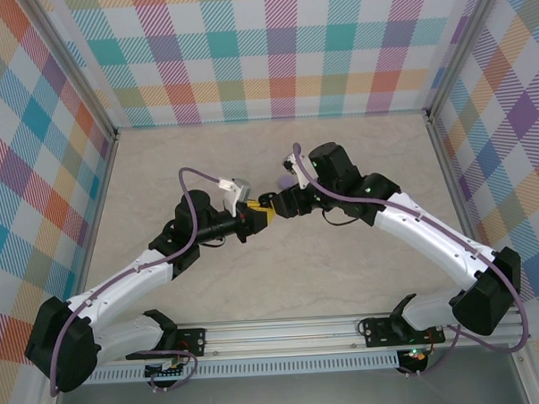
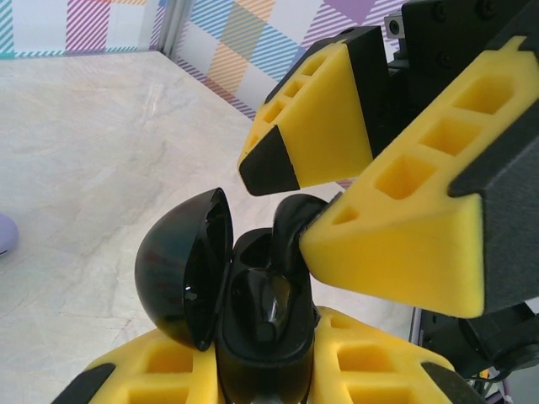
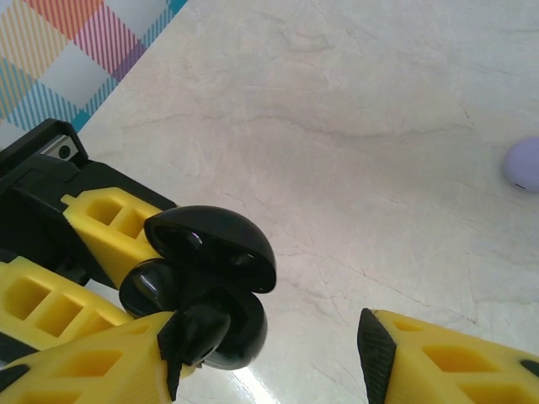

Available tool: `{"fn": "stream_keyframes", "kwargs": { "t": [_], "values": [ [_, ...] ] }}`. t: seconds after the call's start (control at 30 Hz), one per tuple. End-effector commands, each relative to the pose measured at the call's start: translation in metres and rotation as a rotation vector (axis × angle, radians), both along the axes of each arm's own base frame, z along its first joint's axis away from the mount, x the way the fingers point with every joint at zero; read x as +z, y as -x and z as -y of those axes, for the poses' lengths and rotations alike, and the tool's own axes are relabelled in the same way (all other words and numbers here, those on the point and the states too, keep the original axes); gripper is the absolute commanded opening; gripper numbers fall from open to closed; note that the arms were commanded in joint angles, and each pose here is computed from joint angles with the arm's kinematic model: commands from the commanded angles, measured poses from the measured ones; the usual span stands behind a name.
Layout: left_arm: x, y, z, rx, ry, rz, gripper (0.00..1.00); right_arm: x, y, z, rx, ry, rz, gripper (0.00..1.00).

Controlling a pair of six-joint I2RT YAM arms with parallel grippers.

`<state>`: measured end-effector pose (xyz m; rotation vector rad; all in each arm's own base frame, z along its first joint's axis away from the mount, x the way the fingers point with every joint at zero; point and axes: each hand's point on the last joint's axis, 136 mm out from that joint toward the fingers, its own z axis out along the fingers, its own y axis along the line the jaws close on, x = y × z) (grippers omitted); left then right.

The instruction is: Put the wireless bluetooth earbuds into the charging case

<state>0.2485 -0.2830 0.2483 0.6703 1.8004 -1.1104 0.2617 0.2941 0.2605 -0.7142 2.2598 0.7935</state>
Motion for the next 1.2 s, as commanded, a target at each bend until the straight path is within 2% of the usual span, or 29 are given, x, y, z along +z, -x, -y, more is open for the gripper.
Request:
{"fn": "stream_keyframes", "kwargs": {
  "t": [0.0, 0.6, 0.8, 0.97, 1.17],
  "values": [
    [0.020, 0.003, 0.000, -0.003, 0.026, 0.061, 0.06, 0.009, -0.004, 0.006, -0.049, 0.012, 0.021, 0.59],
    [0.023, 0.009, 0.000, -0.027, 0.030, 0.065, 0.06, 0.005, -0.015, 0.027, -0.164, 0.058, 0.047, 0.59],
    [0.024, 0.013, 0.002, -0.057, 0.028, 0.076, 0.06, 0.001, -0.022, 0.035, -0.181, 0.035, 0.022, 0.58],
    [0.030, 0.020, 0.007, -0.114, 0.050, 0.091, 0.06, -0.005, -0.021, 0.030, -0.105, -0.037, -0.030, 0.47],
    [0.041, 0.031, 0.011, -0.181, 0.093, 0.134, 0.06, -0.010, -0.021, 0.025, -0.046, -0.095, -0.066, 0.24]
  ]
}}
